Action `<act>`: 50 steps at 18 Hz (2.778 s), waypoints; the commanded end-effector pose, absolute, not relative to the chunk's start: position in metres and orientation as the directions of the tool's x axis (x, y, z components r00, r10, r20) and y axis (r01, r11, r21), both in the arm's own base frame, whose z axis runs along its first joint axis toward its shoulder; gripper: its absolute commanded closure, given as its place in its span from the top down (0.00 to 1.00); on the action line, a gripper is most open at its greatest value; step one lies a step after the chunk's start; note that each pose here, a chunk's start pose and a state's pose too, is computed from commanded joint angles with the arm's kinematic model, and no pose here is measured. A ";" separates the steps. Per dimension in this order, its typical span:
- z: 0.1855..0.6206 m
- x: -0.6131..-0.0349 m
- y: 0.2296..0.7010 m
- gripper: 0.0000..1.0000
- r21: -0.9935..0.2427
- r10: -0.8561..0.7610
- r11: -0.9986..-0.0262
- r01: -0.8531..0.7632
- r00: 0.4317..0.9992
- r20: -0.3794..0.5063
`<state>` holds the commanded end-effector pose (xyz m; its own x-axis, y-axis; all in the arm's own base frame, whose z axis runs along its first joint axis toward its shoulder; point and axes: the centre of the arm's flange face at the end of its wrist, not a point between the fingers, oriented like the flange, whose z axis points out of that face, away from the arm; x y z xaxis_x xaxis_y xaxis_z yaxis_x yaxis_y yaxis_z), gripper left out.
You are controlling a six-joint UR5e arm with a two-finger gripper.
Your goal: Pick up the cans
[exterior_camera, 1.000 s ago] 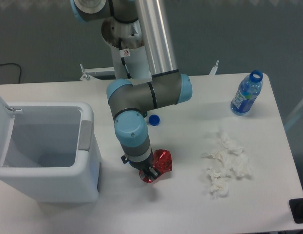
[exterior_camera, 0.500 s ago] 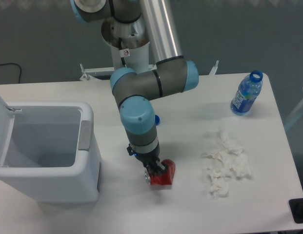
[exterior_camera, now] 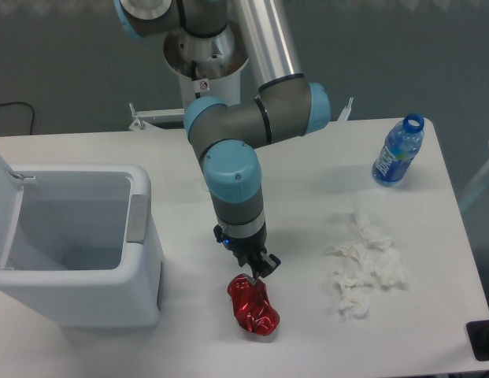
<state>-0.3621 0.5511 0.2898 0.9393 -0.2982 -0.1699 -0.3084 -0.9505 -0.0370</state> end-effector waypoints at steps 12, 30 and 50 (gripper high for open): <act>0.317 -0.392 0.563 1.00 -0.167 0.211 -0.969 0.181 0.960 -0.187; 0.262 -0.415 0.583 1.00 -0.196 0.777 -0.623 0.757 0.627 -0.051; 0.276 -0.432 0.582 1.00 -0.198 0.615 -0.787 0.584 0.767 -0.182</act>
<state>-0.4317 0.5818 0.2758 0.7673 0.6150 -0.1819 0.5840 -0.7872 -0.1983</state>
